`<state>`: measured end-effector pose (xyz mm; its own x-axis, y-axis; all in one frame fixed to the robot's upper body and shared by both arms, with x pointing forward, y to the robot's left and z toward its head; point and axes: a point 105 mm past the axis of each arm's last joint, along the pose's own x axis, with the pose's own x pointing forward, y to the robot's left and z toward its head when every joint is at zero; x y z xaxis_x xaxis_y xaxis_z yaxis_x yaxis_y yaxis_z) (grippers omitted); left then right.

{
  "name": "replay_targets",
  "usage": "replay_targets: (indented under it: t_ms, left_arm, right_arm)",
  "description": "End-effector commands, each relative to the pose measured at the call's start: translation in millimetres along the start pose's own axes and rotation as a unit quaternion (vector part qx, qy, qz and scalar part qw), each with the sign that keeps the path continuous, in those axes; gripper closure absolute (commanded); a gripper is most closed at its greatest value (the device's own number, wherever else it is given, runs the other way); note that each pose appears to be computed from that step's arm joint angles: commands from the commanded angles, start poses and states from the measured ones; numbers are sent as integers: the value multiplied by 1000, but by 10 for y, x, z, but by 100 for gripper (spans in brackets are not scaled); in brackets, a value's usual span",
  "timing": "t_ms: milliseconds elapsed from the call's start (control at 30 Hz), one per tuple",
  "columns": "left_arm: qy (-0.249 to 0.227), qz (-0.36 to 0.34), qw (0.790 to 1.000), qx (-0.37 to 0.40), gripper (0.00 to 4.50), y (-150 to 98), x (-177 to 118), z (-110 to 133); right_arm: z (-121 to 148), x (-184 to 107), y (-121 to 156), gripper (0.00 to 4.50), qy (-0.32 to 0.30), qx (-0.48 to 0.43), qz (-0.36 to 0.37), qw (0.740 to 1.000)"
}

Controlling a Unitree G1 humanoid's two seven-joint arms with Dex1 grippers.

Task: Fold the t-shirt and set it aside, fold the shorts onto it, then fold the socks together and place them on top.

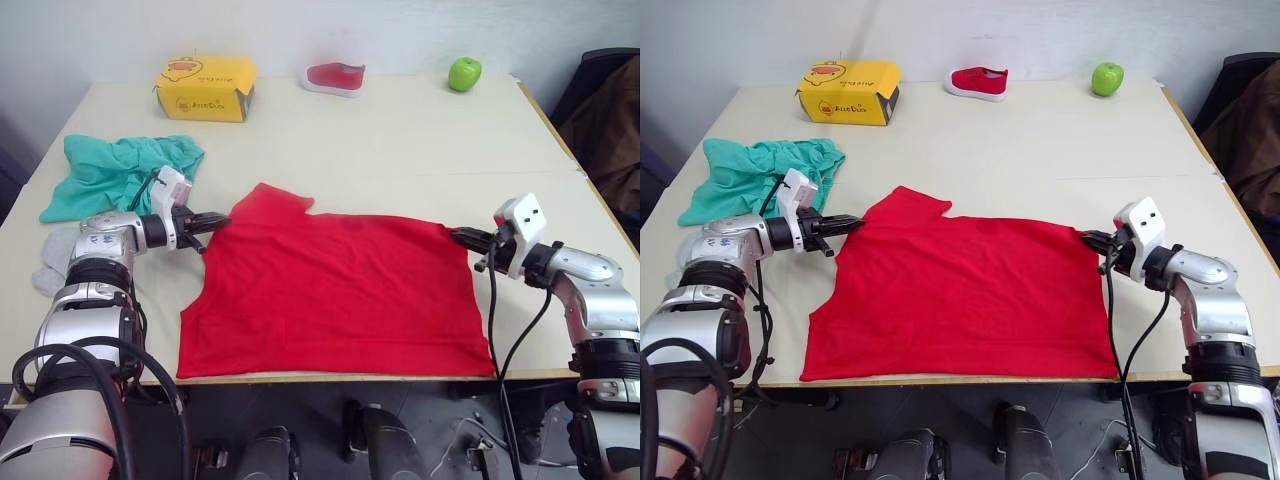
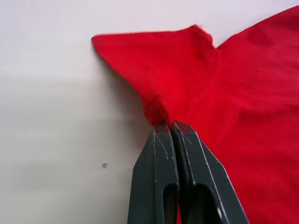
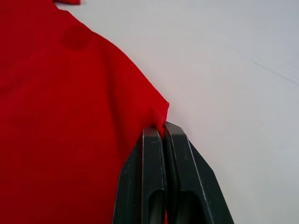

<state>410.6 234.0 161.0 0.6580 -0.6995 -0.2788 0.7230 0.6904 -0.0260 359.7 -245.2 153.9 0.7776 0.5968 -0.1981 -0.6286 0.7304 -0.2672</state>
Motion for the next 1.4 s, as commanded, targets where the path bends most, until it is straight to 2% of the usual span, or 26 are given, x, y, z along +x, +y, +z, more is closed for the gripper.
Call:
replay_targets:
  t_ms: [33,133,433,567,700,867,1100,1300,1400]
  left_arm:
    - [-11,26,998,54,447,73,-108,75]
    - [12,31,997,74,447,79,-104,-3]
    - [6,10,998,63,447,31,-90,3]
    - [-44,7,996,74,447,35,-188,163]
    - [-77,7,993,92,447,17,-230,274]
    - [-45,-21,989,140,447,-111,-198,66]
    - [1,-17,983,180,447,-144,-286,-263]
    - [26,-10,984,177,447,-122,-335,-419]
    - [32,-14,989,141,447,-112,-333,-434]
  right_arm:
    - [-12,-153,-42,450,4,-28,2,1000]
    - [-35,-186,-34,450,1,-26,12,1000]
    - [-148,-202,-57,450,24,-15,18,999]
    - [-194,-213,-87,450,39,-23,13,999]
    - [-142,-234,-124,450,15,10,2,1000]
    - [-108,-265,-61,450,3,18,25,1000]
    - [-258,-287,-14,450,44,-9,37,998]
    - [-381,-295,-9,450,75,-13,40,996]
    - [-361,-305,10,450,67,6,47,997]
